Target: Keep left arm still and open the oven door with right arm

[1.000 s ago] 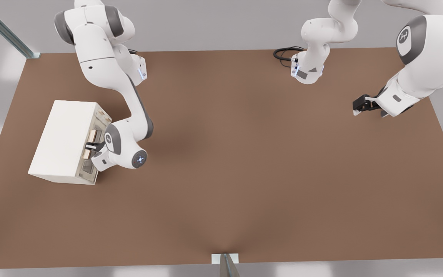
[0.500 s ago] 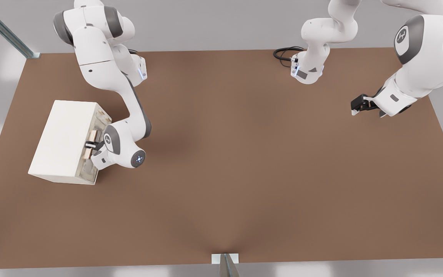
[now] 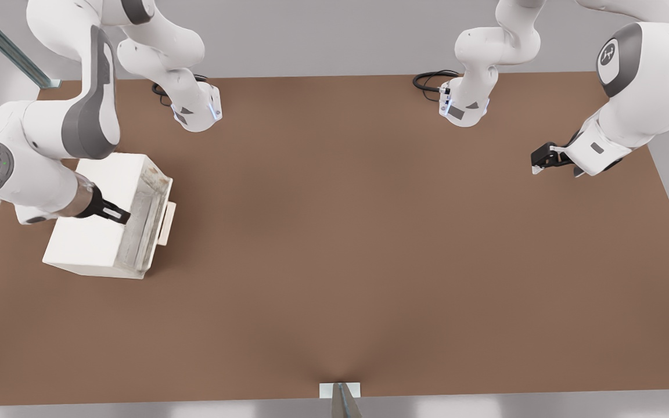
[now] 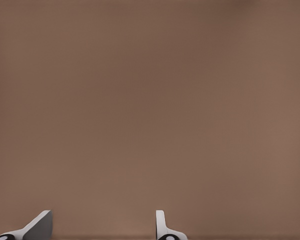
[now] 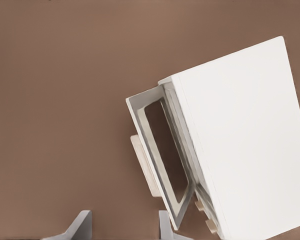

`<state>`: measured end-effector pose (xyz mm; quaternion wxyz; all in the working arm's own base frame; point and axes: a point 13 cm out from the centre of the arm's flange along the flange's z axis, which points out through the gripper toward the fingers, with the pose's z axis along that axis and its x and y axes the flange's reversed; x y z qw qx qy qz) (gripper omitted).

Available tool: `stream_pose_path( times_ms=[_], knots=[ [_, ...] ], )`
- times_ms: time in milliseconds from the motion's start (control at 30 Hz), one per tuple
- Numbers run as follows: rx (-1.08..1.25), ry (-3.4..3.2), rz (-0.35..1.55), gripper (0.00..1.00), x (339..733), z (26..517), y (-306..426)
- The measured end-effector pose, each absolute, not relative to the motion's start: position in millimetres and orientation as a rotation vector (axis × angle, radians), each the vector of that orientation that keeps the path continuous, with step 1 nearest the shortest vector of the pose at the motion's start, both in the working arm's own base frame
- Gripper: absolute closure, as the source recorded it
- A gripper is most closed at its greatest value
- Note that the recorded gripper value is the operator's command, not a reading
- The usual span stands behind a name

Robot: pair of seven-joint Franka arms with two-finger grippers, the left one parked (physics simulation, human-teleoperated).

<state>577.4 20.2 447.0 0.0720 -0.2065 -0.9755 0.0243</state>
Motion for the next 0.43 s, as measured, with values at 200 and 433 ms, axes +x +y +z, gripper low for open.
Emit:
stream_pose_path(
  times_ms=[200, 433],
  knots=[
    [-0.426, -2.975, 0.042, 0.0, 576.0, 456.9, 24.8],
    [-0.272, -2.985, 0.046, 0.0, 575.0, 453.9, 21.9]
  ],
)
